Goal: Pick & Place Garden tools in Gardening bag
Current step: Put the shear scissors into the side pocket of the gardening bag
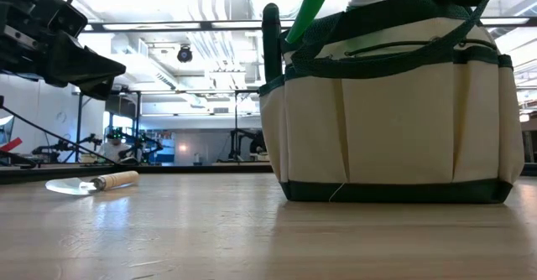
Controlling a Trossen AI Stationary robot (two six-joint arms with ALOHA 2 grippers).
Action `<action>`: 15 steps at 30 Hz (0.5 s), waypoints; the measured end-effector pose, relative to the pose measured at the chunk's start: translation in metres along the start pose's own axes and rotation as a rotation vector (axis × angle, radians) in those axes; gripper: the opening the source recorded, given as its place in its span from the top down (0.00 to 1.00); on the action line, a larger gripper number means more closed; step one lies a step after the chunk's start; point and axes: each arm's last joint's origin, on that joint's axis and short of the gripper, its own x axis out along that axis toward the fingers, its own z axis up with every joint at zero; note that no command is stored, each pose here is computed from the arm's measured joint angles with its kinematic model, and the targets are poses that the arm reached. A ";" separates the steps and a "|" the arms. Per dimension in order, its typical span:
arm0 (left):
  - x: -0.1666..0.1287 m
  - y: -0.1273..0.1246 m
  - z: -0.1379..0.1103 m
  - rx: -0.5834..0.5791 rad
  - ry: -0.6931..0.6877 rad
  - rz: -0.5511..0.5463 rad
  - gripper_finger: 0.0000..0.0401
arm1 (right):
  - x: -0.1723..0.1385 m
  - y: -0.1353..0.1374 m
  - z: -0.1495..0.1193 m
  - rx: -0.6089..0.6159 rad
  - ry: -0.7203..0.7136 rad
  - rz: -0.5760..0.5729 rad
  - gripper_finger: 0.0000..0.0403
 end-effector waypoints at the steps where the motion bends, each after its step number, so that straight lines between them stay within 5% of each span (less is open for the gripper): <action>1: 0.000 0.000 0.000 0.000 0.000 0.000 0.94 | -0.003 -0.001 0.000 0.004 -0.015 -0.004 0.96; 15: 0.000 0.000 0.000 0.000 0.000 0.000 0.94 | -0.068 -0.002 -0.025 0.076 -0.301 -0.158 0.96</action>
